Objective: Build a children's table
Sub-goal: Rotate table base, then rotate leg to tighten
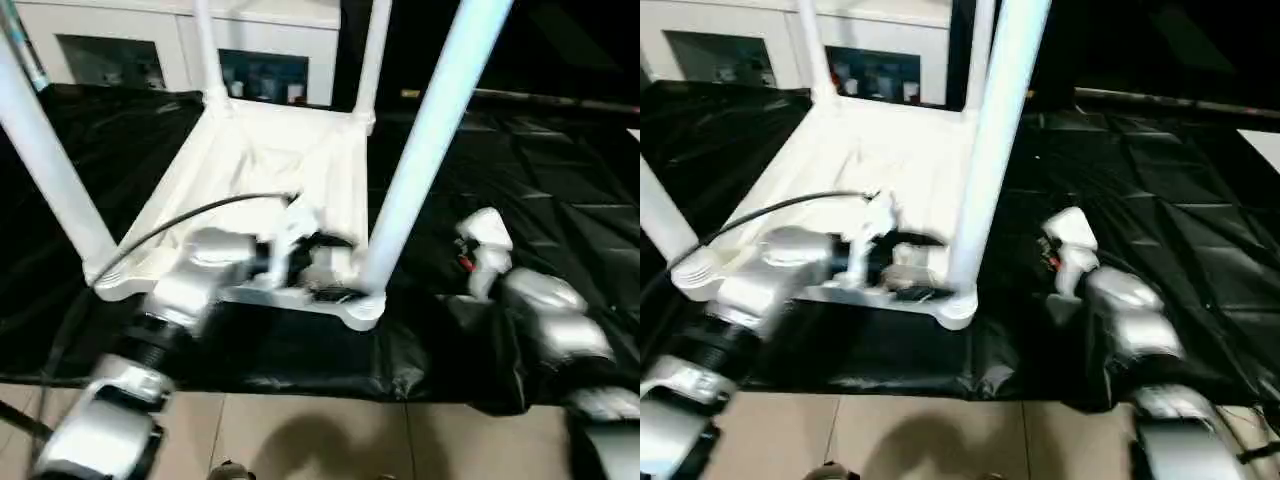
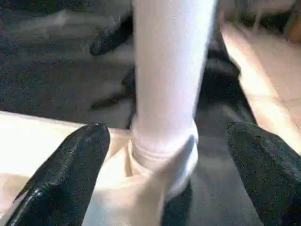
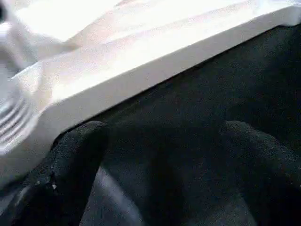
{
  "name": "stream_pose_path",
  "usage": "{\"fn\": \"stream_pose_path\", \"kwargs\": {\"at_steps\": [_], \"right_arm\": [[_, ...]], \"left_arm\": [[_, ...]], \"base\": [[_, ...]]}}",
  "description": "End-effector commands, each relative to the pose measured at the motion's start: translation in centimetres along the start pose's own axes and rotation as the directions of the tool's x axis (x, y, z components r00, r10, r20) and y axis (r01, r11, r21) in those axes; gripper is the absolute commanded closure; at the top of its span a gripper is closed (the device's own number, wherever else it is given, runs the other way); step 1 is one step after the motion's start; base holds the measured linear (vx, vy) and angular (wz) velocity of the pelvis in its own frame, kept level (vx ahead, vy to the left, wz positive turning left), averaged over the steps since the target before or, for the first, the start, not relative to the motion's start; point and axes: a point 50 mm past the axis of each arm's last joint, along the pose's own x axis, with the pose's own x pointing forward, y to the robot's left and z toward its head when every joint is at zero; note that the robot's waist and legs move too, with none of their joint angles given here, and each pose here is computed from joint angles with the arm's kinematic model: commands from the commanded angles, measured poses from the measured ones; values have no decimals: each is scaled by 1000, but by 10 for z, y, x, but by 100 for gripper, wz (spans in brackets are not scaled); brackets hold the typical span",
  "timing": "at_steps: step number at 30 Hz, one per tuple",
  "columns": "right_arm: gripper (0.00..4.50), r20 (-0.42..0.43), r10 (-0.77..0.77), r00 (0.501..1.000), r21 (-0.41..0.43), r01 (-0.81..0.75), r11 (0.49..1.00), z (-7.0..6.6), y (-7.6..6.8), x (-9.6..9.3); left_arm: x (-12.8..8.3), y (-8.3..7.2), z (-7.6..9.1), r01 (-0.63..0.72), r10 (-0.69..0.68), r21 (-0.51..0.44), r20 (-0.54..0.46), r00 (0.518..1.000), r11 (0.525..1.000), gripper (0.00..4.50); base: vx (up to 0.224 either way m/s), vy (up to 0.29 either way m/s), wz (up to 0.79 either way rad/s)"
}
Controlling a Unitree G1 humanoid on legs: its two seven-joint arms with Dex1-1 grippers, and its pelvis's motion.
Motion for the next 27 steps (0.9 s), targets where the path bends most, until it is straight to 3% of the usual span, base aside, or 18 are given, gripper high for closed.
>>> {"fn": "stream_pose_path", "kwargs": {"at_steps": [1,2,5,12,27], "right_arm": [[28,-11,52,999,-35,-52,998,7,1,-6],[26,-23,75,997,-47,-76,996,8,2,-10],[26,-55,145,988,-60,-148,987,12,10,-20],[26,-92,198,976,-60,-204,977,15,20,-29],[26,-118,199,973,-41,-205,978,15,30,-25]], "left_arm": [[-4,3,-1,12,-7,59,-74,997,998,0],[-7,5,-3,10,-2,71,-105,994,997,30],[-15,10,-11,-17,39,112,-195,980,994,50],[-19,15,-16,-38,64,114,-226,972,993,122],[-15,13,-21,16,4,81,-238,971,997,233]], "base": [[0,0,0],[0,0,0],[0,0,0],[0,0,0],[0,0,0]]}}
